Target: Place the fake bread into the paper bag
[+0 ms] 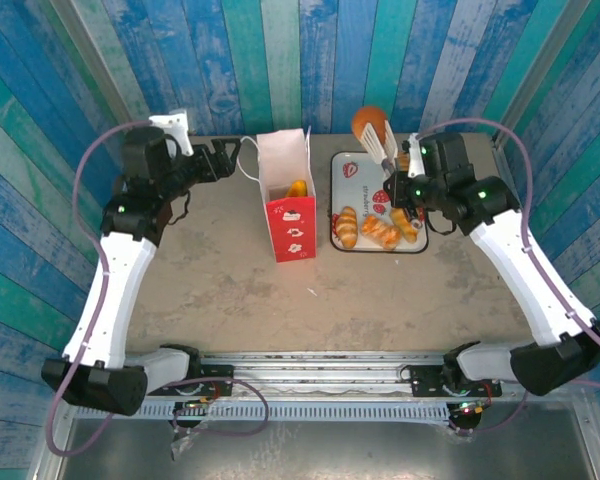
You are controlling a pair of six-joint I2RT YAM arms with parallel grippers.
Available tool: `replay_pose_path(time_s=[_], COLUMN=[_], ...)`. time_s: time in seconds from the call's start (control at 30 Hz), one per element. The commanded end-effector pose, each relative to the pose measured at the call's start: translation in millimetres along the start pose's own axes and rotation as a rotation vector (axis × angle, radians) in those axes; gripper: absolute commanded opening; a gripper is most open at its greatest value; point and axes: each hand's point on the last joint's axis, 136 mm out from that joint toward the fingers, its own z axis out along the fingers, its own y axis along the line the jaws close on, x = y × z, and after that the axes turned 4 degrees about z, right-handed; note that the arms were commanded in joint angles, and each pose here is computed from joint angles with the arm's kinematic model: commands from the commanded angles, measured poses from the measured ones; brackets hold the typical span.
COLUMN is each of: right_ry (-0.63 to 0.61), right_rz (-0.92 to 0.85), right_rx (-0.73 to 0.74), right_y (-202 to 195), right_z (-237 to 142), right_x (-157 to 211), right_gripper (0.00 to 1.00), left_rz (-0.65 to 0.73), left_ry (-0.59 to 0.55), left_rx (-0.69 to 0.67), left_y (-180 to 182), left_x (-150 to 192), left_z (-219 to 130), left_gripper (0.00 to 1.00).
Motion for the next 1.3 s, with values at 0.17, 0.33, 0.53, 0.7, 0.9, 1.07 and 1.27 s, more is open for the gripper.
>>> replay_pose_path(time_s=[0.17,0.33,0.53,0.7,0.9,1.07,1.27], right_ry=[-0.136,-0.189,-0.241,-0.265,-0.221,-0.16,-0.106], right_rz=[-0.011,-0.051,-0.109,-0.146,-0.14,-0.106,-0.067], right_rx=[-0.125,-0.171,-0.252,-0.319,-0.407,-0.393,-0.302], right_y=[51,80,124,155,186,192,181], right_z=[-43,-58,-60,-60,-42,-14,11], right_x=[-9,-10,-8,-8,2,15,28], right_gripper=[0.27,0.26,0.25,0.25,0.25,0.24,0.24], left_rz=[0.055,0.057,0.047,0.048,0.056,0.051,0.07], left_ry=[0.188,0.213,0.221,0.225,0.21,0.187,0.174], left_rx=[0.047,0.071,0.095,0.086,0.042,0.009,-0.055], left_y=[3,4,4,8,15,21,31], left_x=[20,21,22,25,29,31,36], left_z=[38,54,68,71,67,63,54], left_gripper=[0.8,0.69,0.46,0.26,0.05,0.03,0.01])
